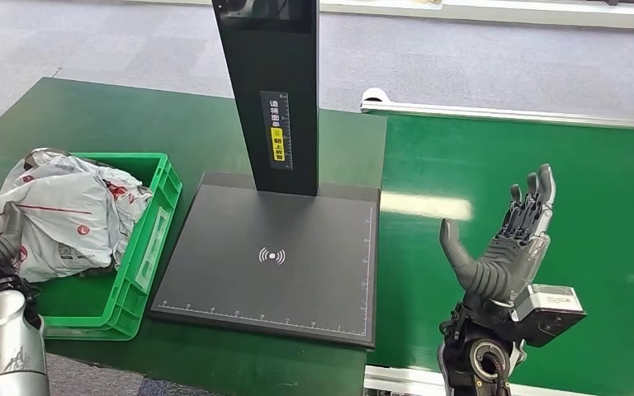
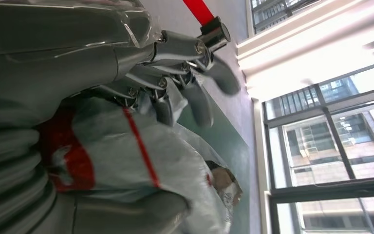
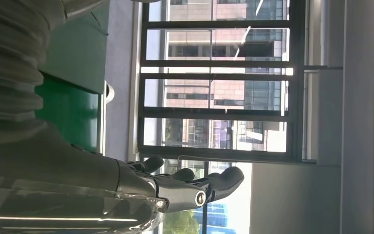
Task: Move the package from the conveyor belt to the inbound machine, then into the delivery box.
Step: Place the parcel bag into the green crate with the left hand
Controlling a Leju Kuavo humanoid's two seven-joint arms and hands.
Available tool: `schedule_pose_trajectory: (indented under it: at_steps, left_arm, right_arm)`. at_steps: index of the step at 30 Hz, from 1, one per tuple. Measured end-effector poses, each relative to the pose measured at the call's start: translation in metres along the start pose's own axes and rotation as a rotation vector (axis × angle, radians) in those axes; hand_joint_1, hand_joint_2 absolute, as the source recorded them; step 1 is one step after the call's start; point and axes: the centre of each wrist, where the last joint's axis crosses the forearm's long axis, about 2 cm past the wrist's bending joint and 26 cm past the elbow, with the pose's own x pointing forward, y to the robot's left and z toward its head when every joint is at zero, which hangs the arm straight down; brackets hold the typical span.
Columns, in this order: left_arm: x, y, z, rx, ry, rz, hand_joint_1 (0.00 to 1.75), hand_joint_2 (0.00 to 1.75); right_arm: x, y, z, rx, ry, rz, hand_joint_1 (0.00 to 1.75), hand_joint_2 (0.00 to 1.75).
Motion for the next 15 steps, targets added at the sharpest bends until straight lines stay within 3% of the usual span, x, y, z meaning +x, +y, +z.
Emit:
schedule_pose_trajectory:
  at_steps: [15]
  left_arm:
    - [0.052,0.001,0.014,0.075,-0.241,0.263,0.0,1.75]
  right_arm:
    - [-0.007,0.006,0.003,0.004,0.027,-0.02,0.0,1.75]
